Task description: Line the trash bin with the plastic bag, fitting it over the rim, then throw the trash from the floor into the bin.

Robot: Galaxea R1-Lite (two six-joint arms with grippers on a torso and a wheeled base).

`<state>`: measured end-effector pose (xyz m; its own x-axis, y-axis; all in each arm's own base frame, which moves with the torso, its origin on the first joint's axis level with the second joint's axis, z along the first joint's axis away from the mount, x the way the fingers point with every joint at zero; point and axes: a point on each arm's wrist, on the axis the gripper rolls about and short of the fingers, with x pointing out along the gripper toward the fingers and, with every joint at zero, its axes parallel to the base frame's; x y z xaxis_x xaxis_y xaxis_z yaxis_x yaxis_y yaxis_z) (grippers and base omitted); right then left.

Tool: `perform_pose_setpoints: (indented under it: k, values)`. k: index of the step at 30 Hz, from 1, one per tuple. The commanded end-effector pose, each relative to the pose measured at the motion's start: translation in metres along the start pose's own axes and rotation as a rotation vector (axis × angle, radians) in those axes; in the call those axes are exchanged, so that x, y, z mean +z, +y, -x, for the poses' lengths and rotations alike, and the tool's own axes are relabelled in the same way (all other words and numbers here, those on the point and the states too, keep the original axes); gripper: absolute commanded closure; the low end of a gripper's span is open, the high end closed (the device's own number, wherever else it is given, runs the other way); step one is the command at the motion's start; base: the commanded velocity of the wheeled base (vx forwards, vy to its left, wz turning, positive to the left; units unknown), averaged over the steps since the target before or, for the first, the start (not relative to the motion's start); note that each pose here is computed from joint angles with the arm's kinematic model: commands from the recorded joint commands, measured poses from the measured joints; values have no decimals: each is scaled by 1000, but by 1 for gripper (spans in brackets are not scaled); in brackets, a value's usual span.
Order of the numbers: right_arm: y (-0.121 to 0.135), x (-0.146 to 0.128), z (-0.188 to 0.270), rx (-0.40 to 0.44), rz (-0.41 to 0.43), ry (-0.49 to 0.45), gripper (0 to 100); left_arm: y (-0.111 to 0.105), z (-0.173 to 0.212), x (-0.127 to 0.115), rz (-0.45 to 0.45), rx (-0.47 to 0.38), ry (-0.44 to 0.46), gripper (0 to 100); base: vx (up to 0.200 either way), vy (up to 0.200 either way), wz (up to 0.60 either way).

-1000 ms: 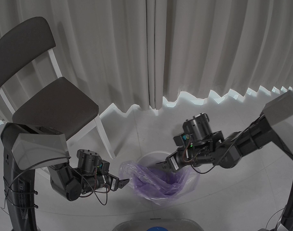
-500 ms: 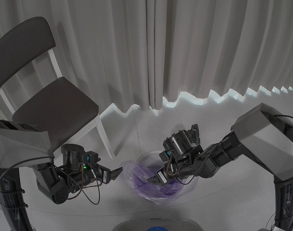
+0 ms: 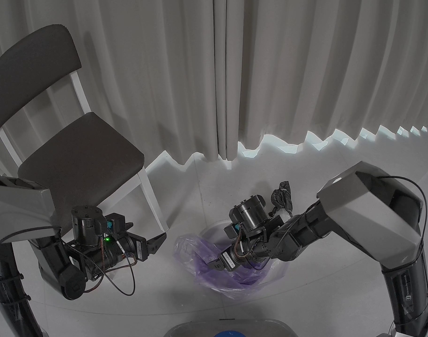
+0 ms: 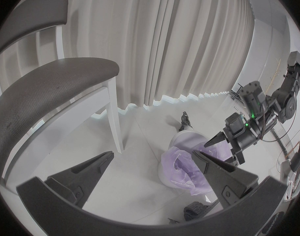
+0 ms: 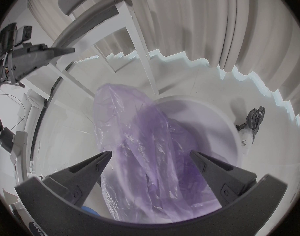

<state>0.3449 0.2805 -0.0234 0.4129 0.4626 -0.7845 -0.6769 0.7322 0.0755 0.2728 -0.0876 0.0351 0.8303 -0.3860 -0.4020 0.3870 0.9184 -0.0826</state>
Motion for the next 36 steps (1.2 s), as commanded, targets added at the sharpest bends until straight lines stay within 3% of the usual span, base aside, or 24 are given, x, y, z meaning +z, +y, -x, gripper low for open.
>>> perform_pose_setpoints:
  k: [1, 12, 13, 27, 36]
  values:
    - [6, -10, -19, 12, 11, 33, 0, 0, 1, 0, 1, 2, -6, 0, 0, 0, 0]
    - [4, -11, -28, 7, 15, 30, 0, 2, 1, 1, 0, 5, -25, 0, 0, 0, 0]
    - [4, -10, -29, 7, 15, 28, 100, 2, 0, 1, 0, 5, -26, 0, 0, 0, 0]
    - [1, -1, -28, 3, 20, 20, 100, 2, 3, -1, -2, 5, -31, 0, 0, 0, 0]
    - [-8, 48, 1, -23, 60, -27, 100, 1, 3, 0, -3, 5, -41, 0, 0, 0, 0]
